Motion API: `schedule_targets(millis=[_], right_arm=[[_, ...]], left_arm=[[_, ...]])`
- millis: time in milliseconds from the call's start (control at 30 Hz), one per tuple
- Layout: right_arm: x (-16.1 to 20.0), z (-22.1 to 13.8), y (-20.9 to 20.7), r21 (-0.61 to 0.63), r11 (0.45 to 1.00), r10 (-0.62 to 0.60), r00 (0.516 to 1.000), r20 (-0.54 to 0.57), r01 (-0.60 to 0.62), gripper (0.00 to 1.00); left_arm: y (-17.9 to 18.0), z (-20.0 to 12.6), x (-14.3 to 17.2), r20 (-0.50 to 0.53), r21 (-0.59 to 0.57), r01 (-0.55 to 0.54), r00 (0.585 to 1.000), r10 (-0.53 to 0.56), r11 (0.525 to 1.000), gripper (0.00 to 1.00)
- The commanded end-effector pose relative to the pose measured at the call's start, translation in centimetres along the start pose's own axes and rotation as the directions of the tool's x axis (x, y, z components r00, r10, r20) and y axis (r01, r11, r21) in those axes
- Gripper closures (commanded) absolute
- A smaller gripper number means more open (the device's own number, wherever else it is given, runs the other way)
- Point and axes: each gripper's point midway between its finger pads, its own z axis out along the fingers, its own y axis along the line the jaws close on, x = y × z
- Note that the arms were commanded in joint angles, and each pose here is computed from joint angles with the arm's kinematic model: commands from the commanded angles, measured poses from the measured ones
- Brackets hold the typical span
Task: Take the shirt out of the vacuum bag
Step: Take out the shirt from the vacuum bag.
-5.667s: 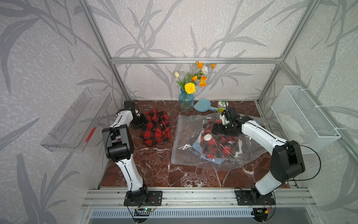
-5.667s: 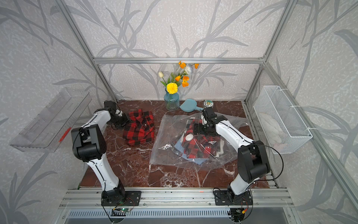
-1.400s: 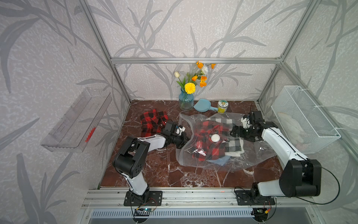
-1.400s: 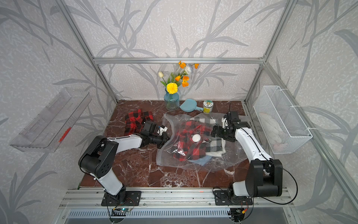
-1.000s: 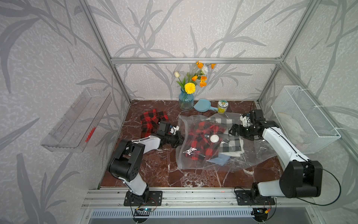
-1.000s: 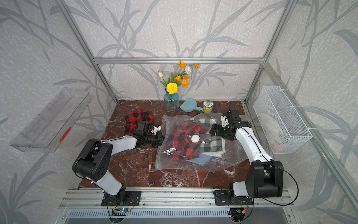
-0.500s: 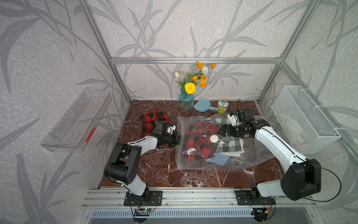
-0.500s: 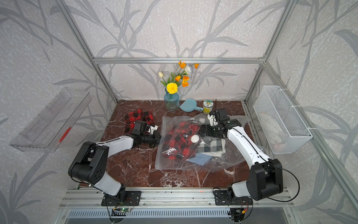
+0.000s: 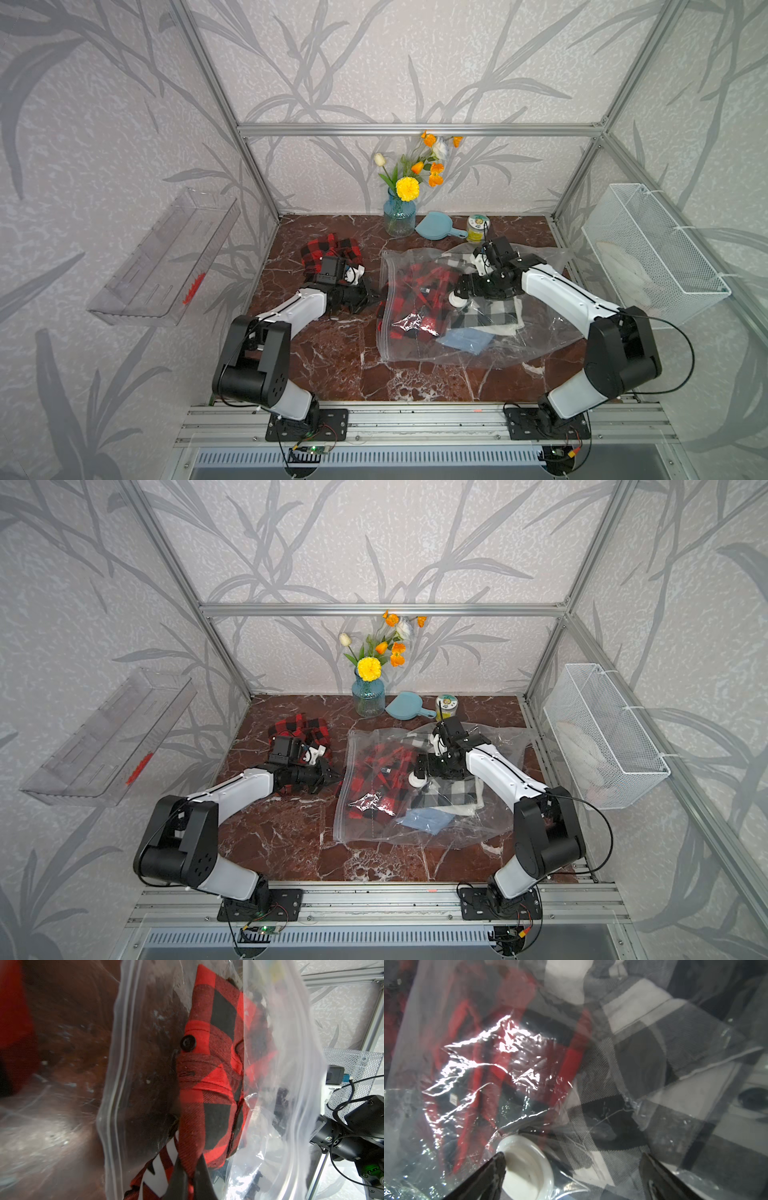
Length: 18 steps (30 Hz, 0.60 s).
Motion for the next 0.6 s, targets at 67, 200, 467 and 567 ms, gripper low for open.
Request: schedule_targets(millis=[67, 200, 467, 567], right_arm=[[-0.3, 0.4, -0.7, 0.037, 0.999, 0.008, 1.0, 0.002, -0.008, 0.01], [-0.4, 0.6, -0.7, 0.036, 0.999, 0.009, 1.0, 0.0, -0.009, 0.01], [-0.6, 0.5, -0.8, 0.043, 0.999, 0.005, 1.0, 0.003, -0.005, 0.01], [-0.6, 0.5, -0.9, 0.046, 0.999, 0.005, 1.0, 0.001, -0.005, 0.01]], left_arm=[[0.9, -3.0, -1.7, 0.074, -0.048, 0.006, 0.997, -0.002, 0.999, 1.0], [1.0, -3.6, -1.6, 0.076, -0.049, 0.002, 0.997, 0.002, 0.999, 1.0], [1.4, -4.6, -1.7, 0.088, -0.083, -0.001, 0.996, 0.008, 0.997, 1.0], [1.9, -5.4, -2.0, 0.106, -0.081, 0.025, 0.994, -0.016, 0.996, 1.0]])
